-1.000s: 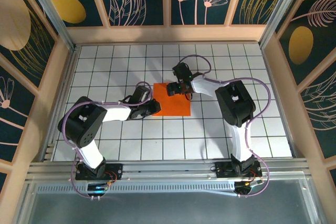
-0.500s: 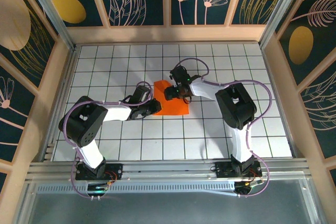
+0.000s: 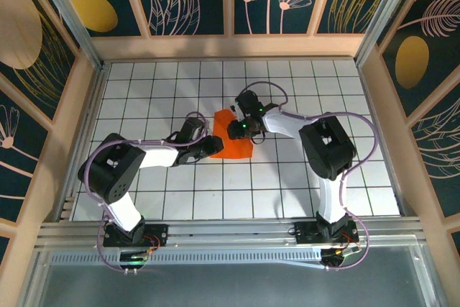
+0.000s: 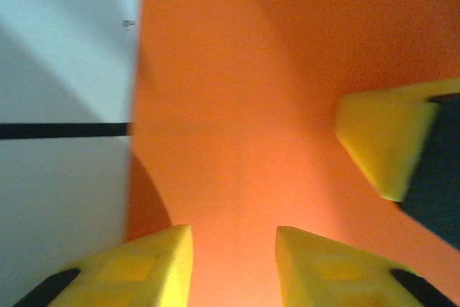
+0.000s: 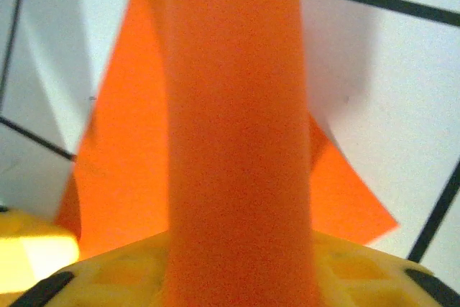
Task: Fold a paper plane with a square sheet of paper (fold left side to right side)
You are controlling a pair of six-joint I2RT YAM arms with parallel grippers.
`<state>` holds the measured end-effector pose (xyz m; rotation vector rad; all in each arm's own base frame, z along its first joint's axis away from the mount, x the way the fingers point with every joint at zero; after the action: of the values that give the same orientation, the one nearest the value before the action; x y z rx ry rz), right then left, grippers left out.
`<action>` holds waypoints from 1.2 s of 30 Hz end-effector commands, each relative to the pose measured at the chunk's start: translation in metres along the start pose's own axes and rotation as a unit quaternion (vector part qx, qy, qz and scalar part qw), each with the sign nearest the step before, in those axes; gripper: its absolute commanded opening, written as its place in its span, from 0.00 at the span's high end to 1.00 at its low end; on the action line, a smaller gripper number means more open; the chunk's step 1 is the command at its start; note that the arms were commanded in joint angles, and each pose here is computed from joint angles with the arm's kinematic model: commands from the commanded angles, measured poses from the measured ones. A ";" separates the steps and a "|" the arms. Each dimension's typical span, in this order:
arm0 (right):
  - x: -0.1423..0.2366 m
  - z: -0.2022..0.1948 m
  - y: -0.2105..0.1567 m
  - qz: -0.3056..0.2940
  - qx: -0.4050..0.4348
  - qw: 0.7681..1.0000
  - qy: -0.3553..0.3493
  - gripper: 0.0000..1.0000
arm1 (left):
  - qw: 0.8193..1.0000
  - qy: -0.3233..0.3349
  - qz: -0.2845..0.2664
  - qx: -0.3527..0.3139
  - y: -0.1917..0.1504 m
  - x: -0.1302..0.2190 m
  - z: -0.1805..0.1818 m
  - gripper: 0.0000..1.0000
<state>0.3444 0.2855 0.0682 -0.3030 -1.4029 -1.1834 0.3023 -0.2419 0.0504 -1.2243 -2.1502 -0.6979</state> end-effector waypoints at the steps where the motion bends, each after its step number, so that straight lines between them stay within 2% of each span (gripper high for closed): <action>1: 0.033 0.005 0.015 -0.051 -0.009 0.997 0.059 0.64 | 0.999 -0.029 -0.026 0.011 0.018 0.025 -0.005 0.57; 9: 0.097 -0.003 0.028 -0.148 -0.018 0.978 0.148 0.66 | 0.985 -0.143 -0.094 0.005 0.057 0.094 -0.015 0.29; 15: 0.150 0.007 0.035 -0.205 0.010 0.959 0.197 0.66 | 0.951 -0.286 -0.098 -0.059 0.055 0.138 -0.060 0.09; 18: 0.171 0.022 0.037 -0.222 0.033 0.947 0.230 0.66 | 0.926 -0.355 -0.084 -0.094 0.048 0.157 -0.084 0.06; 21: 0.191 0.036 0.037 -0.238 0.049 0.933 0.267 0.67 | 0.909 -0.392 -0.073 -0.118 0.045 0.169 -0.101 0.04; 27: 0.211 0.060 0.036 -0.255 0.073 0.913 0.311 0.67 | 0.895 -0.422 -0.045 -0.140 0.041 0.173 -0.118 0.03; 33: 0.201 0.076 0.037 -0.235 0.083 0.909 0.333 0.67 | 0.886 -0.434 -0.013 -0.160 0.030 0.164 -0.137 0.03; 36: 0.194 0.077 0.039 -0.229 0.083 0.911 0.334 0.67 | 0.888 -0.432 -0.006 -0.160 0.029 0.158 -0.142 0.09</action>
<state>0.2788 0.2682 0.2675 0.5169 -0.9892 -1.3734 0.2925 -0.2246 0.2470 -1.8861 -2.7878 -0.5345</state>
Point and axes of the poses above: each hand's point on the last joint's axis, 136 mm out from that joint toward the fingers, its own x axis back along the fingers, its own z axis along the line the jaws close on, y = z × x, the point moved 3 cm from there along x, back along the fingers, and after that the axes turned 13 degrees about x, right-handed, at the moved point
